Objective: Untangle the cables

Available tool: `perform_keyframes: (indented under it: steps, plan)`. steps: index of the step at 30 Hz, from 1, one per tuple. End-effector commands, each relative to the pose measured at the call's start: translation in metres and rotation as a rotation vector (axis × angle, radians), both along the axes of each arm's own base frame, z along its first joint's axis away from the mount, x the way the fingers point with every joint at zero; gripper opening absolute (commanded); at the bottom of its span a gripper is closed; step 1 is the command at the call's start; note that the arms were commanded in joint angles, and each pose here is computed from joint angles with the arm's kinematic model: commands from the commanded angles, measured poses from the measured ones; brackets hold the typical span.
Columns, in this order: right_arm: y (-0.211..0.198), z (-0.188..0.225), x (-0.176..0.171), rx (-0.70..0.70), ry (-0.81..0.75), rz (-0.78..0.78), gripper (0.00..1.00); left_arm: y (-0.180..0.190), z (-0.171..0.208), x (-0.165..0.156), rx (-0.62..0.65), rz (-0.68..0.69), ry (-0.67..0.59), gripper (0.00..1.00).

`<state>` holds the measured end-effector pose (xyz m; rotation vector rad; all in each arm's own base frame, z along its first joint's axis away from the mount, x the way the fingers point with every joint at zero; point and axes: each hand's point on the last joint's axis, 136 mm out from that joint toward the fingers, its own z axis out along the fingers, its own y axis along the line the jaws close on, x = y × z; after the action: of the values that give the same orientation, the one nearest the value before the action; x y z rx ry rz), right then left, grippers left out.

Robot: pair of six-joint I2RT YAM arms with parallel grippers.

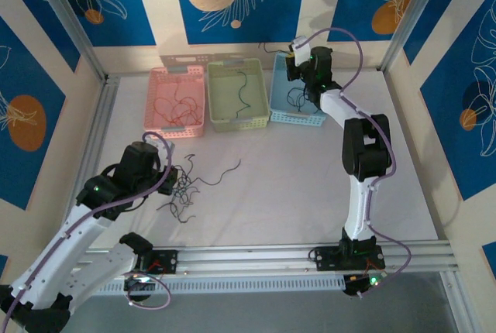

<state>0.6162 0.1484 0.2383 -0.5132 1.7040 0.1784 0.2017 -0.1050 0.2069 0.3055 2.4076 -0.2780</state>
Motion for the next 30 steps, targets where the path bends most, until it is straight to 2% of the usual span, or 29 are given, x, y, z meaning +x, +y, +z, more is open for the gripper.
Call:
perform_keyframes:
  steps: [1,6,12,14,18,21,30]
  plan:
    - [0.018,0.067,-0.014,-0.086,-0.239,0.14,0.0,-0.002,0.0,0.003,-0.001,-0.017,-0.012,0.0]
    - [0.019,0.064,-0.002,-0.142,-0.299,0.137,0.0,-0.002,-0.002,0.004,0.005,-0.014,-0.007,0.0]
    - [0.039,0.027,0.001,-0.395,-0.395,0.237,0.0,-0.002,-0.005,0.005,0.011,-0.011,0.005,0.0]
    - [0.03,0.012,0.012,-0.419,-0.363,0.172,0.0,-0.002,-0.006,0.005,0.014,-0.012,0.009,0.0]
    - [-0.004,-0.01,0.026,-0.354,-0.25,0.015,0.0,-0.002,-0.007,0.006,0.018,-0.011,0.014,0.0]
    - [-0.017,-0.03,0.022,-0.221,-0.133,-0.018,0.0,-0.002,-0.007,0.006,0.018,-0.009,0.013,0.0]
    - [-0.065,-0.083,0.01,-0.051,0.133,-0.264,0.0,-0.001,-0.006,0.006,0.016,-0.008,0.008,0.0]
